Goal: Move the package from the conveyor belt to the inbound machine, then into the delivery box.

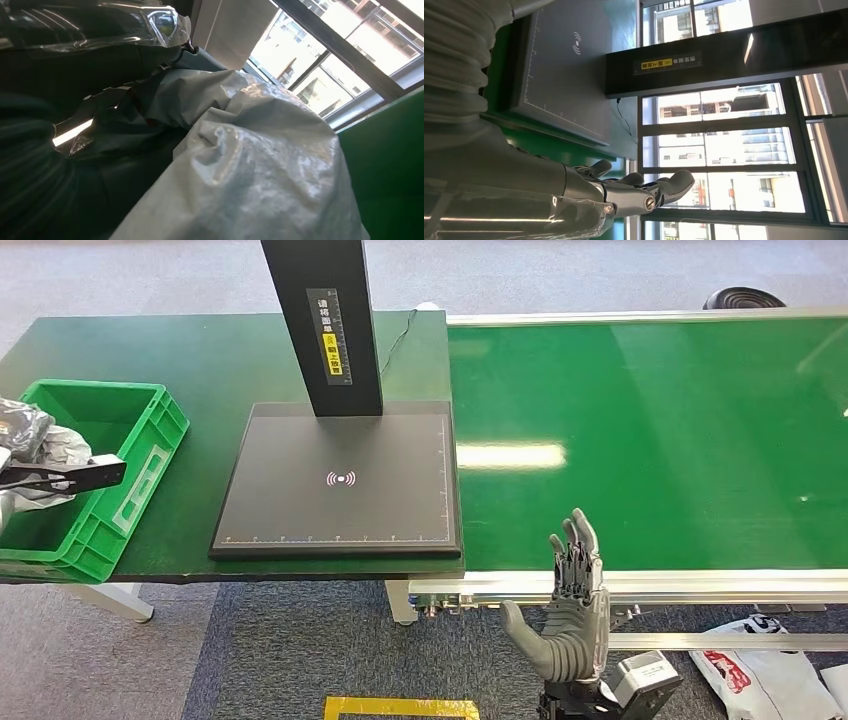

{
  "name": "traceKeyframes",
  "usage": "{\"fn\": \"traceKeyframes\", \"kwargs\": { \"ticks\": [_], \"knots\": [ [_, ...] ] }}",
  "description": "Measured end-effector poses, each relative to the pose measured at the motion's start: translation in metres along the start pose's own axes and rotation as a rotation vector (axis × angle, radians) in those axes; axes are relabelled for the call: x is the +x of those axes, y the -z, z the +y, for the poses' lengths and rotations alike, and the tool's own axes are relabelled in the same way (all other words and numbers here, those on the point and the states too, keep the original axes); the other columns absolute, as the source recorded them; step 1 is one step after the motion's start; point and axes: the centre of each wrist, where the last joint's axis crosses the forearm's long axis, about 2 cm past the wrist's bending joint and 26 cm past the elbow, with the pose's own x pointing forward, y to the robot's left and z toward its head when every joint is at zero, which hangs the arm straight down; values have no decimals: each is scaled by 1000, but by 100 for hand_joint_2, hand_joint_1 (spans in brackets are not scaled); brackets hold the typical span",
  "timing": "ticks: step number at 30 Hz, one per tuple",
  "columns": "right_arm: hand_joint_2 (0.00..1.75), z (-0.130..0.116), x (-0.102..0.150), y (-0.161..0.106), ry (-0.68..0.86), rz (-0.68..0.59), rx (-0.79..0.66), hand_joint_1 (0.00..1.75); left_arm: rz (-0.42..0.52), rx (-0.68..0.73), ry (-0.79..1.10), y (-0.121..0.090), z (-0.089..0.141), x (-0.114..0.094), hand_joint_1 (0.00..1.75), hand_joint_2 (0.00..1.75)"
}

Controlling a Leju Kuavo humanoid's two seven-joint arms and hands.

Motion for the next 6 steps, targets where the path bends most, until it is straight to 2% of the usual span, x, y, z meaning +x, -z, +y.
{"fn": "traceKeyframes", "kwargs": {
  "ticks": [6],
  "knots": [
    [175,-1,0,0,-1,0,-1,0,-1,-11,15,-1,-4,-3,175,175]
  ]
}}
